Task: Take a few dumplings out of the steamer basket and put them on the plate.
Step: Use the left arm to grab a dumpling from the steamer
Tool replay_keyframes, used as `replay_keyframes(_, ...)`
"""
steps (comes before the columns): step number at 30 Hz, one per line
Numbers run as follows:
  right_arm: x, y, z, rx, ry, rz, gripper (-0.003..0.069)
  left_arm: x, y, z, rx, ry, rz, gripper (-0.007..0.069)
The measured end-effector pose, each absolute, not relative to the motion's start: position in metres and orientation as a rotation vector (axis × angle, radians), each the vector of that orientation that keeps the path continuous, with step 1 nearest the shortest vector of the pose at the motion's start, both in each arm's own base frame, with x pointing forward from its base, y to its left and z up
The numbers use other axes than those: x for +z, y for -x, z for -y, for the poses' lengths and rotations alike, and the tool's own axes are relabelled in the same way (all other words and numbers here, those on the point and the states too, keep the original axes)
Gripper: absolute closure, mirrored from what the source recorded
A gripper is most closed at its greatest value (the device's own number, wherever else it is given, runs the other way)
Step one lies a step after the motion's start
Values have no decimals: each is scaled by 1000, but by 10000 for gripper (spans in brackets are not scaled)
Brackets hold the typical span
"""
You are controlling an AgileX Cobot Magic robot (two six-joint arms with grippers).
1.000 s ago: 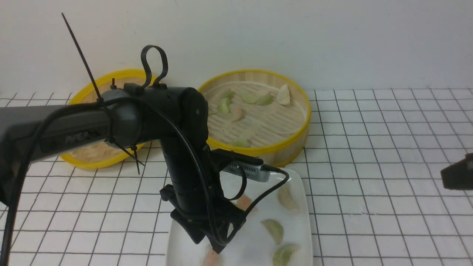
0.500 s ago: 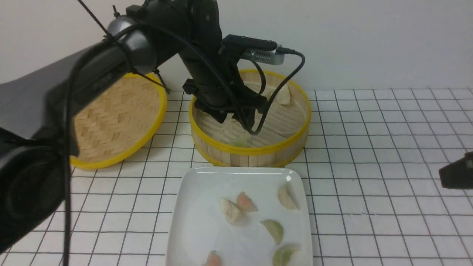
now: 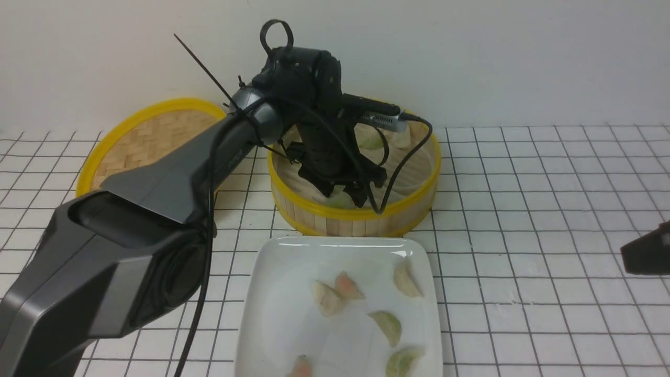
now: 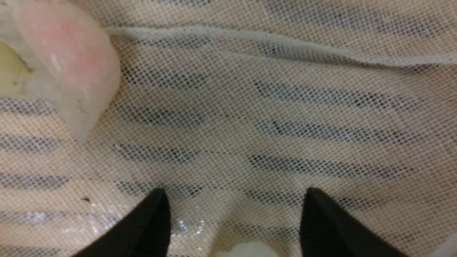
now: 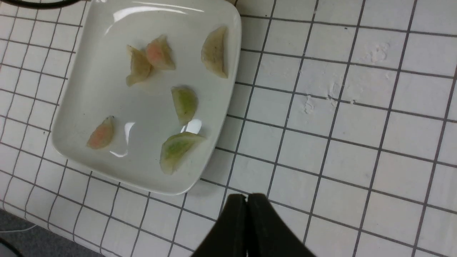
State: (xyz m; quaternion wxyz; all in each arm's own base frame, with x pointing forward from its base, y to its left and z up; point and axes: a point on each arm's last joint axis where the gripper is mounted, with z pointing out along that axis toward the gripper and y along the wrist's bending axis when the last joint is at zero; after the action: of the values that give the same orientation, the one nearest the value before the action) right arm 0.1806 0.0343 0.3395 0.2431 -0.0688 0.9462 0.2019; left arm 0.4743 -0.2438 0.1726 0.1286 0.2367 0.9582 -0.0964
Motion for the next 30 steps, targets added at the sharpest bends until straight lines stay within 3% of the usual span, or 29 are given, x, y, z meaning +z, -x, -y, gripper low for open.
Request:
replay_keyframes(6,340,-181,-34,552,191,-2585,671,178,-475,243,-269,-686,-2765,540)
replay_keyframes(9,340,-181,-34,552,191,-2585,671,193,-473,243,-275,-687,-2738,592)
replay_keyframes(10,339,-181,-34,551,191,-2585,671,215,-469,241,-282,-685,-2704,613)
replay_keyframes(16,341,-178,-34,539,199,-2575,671,325,-430,227,-331,-651,-2532,631)
replay_keyframes(19,346,-171,-33,513,213,-2551,671,348,-401,216,-334,-659,-2539,631)
replay_keyframes(22,350,-166,-32,488,223,-2532,671,346,-384,210,-313,-680,-2591,631)
replay_keyframes(26,354,-159,-32,480,232,-2511,671,320,-383,206,-226,-706,-2677,629)
replay_keyframes(30,355,-158,-32,479,233,-2507,671,284,-408,208,-86,-720,-2648,550)
